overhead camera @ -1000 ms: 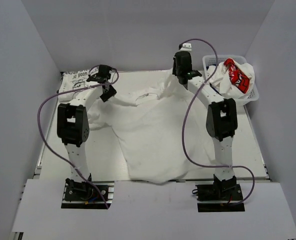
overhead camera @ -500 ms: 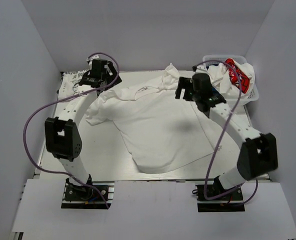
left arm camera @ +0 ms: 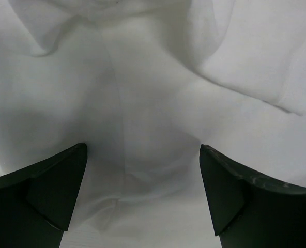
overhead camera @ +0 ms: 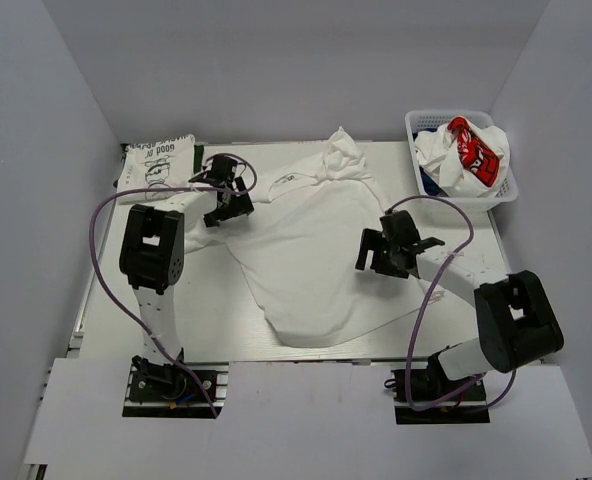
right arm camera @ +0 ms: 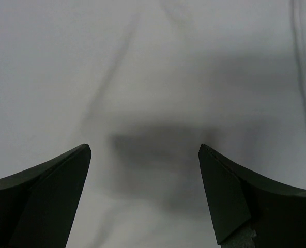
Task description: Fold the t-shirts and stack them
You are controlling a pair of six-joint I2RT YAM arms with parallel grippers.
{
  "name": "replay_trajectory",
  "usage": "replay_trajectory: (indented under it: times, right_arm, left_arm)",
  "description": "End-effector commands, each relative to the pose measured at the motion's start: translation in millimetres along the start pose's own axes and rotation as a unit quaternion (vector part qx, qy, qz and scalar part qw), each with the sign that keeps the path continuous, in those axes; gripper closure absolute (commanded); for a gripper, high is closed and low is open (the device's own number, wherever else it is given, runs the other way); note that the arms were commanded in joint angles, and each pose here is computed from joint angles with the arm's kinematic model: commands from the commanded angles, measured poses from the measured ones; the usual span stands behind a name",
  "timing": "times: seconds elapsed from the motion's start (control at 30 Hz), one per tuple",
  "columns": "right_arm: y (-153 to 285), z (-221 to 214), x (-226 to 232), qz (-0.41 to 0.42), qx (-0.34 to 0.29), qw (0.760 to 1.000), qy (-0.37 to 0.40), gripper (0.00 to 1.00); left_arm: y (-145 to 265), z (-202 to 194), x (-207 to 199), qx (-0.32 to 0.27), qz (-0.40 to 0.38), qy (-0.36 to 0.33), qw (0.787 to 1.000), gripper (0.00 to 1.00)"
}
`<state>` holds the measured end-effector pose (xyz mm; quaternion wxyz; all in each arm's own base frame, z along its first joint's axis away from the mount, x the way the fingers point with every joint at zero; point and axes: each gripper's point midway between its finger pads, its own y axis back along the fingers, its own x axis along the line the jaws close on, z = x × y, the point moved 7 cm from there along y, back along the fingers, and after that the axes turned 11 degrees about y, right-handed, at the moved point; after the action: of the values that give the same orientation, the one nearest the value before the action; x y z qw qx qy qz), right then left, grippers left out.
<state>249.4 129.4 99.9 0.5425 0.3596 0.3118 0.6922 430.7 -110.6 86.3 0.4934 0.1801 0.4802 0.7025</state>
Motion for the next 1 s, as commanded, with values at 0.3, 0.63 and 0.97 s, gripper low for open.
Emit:
replay_trajectory:
  times: [0.3, 0.63, 0.97]
  right_arm:
    - [-75.1, 47.7, -12.5, -0.117, 0.072, 0.989, -0.058, 0.1]
    - [-132.1, 189.7, 9.9, -0.033, 0.002, 0.999, 0.029, 0.1]
    - [-10.3, 171.4, 41.9, -0.005, -0.104, 0.991, 0.088, 0.1]
  left_arm:
    - [43.6, -115.4, 76.8, 0.155, 0.083, 0.024, 0.984, 0.0]
    - [138.6, -239.7, 73.2, 0.313, -0.16, -0.067, 0.934, 0.0]
    - [199.4, -154.1, -17.8, 0.086, -0.262, -0.18, 0.944, 0.0]
